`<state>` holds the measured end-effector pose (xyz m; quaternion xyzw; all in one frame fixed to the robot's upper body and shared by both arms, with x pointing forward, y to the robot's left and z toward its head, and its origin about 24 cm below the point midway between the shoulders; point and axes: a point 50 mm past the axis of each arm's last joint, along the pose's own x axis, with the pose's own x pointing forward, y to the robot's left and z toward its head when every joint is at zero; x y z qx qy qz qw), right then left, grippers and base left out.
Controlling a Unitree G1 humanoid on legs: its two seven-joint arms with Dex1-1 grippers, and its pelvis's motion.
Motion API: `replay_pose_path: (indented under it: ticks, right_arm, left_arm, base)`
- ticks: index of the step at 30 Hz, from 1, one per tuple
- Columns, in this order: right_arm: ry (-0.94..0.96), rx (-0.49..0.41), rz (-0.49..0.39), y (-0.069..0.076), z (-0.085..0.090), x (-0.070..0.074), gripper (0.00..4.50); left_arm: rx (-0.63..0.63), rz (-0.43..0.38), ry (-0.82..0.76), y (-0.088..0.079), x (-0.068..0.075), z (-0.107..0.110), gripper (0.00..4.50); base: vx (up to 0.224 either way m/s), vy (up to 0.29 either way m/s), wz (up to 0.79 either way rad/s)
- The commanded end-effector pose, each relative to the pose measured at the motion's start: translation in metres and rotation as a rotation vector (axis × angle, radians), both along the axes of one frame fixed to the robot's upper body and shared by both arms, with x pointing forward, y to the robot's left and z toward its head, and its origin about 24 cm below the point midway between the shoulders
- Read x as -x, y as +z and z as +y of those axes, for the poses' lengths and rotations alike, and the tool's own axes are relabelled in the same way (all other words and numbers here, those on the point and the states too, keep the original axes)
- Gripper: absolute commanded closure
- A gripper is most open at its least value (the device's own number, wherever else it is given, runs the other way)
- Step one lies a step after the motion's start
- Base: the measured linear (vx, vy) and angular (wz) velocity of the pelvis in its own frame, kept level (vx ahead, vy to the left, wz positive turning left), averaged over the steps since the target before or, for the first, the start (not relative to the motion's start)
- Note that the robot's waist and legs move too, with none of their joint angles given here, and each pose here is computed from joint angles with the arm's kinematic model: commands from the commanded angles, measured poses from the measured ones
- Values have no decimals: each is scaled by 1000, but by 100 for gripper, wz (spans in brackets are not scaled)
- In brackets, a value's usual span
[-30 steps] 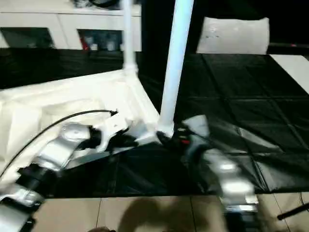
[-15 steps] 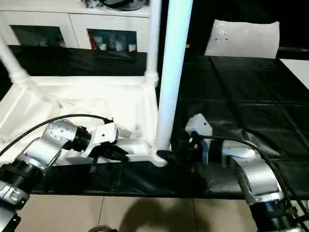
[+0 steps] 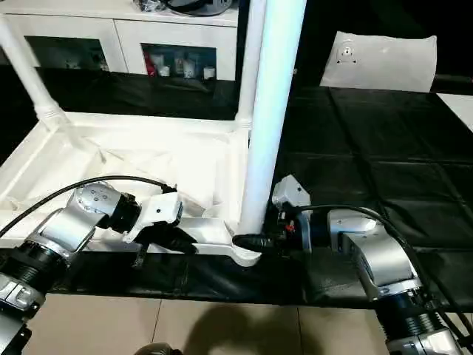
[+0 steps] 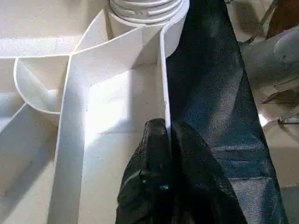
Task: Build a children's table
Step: Rotate leg to tighten
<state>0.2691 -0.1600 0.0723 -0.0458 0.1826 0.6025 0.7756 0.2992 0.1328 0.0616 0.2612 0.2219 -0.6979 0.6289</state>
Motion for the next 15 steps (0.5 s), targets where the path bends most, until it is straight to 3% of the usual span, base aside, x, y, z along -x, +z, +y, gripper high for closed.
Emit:
replay_pose_path:
  ticks: [1,7,15]
  right_arm:
    - [25,1,25,2,-1,0,186]
    - [21,-32,64,2,-1,4,233]
    - [-65,-77,96,0,12,11,238]
  left_arm:
    - [-62,34,-66,-5,4,0,450]
    - [-60,37,-39,-5,0,2,450]
    - [-44,56,74,-6,-6,1,450]
  base:
    - [0,0,0]
    - [0,0,0]
    - [0,0,0]
